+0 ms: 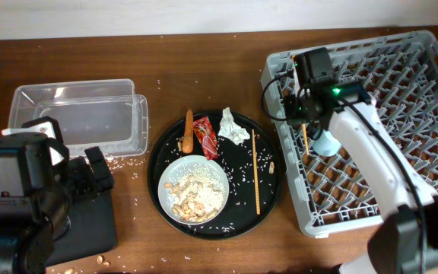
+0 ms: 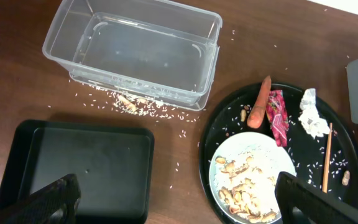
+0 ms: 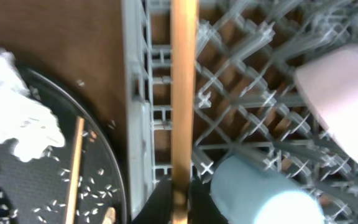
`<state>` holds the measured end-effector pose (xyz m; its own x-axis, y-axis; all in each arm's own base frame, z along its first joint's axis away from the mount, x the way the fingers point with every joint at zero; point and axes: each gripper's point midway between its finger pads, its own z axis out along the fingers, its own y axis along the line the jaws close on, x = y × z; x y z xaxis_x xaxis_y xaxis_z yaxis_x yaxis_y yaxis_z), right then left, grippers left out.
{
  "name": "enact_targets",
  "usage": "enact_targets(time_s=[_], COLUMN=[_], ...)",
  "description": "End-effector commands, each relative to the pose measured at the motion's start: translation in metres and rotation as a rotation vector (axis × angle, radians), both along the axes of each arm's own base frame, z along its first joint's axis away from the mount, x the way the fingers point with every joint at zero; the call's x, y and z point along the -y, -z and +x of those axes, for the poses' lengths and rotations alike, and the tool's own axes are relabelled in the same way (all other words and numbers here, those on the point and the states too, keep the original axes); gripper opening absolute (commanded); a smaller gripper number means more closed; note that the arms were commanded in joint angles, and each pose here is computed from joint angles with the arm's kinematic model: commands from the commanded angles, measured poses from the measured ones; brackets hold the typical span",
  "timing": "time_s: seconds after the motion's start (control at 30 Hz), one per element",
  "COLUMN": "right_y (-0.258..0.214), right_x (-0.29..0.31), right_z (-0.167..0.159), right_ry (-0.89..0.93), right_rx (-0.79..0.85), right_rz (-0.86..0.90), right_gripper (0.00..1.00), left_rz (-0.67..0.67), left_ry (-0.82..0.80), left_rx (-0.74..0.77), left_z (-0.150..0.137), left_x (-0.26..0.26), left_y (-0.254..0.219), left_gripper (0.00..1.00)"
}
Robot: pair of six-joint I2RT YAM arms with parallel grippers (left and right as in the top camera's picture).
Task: Sort waste into correct bins and load items into the dishwasher rack
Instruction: 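Place the chopstick into the dish rack with the right gripper, then grasp the second chopstick with the right gripper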
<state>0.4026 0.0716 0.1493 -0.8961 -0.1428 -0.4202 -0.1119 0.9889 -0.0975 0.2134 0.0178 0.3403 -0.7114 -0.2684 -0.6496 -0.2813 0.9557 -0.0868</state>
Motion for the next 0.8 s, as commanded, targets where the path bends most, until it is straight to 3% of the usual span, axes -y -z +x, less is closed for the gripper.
enact_targets(time_s=[0.0,0.1,0.3,0.43,0.77], right_y=[0.033,0.024,0.001,0.029,0.130], right_x=[0.001,-0.016,-0.068,-0.096,-0.091], right_z=[-0.006,-0.007,-0.031,-0.052,-0.075], right_ry=[0.004,-0.035,-0.177,-0.231,-0.150], right_rx=[-0.099,-0.083,-0.063,-0.143,-0.394], right_rz=[-0.028,0.027,0.063,0.044,-0.033], right_gripper=[0.40,0.47,0.44,0.42,0.25], left_rz=[0.007,0.007,0.007,0.007,0.007], left_ry=[-0.026,-0.026,-0.026,-0.026,-0.026], left_rx=[0.003,0.003,0.003,0.003,0.003], left_z=[-0.001,-0.001,-0.001,-0.001,-0.001], left_x=[-0.004,-0.004,-0.004,-0.005,-0.004], left_y=[-0.001,-0.001,-0.001,-0.001,-0.001], left_gripper=[0.99,0.99,0.99,0.99,0.99])
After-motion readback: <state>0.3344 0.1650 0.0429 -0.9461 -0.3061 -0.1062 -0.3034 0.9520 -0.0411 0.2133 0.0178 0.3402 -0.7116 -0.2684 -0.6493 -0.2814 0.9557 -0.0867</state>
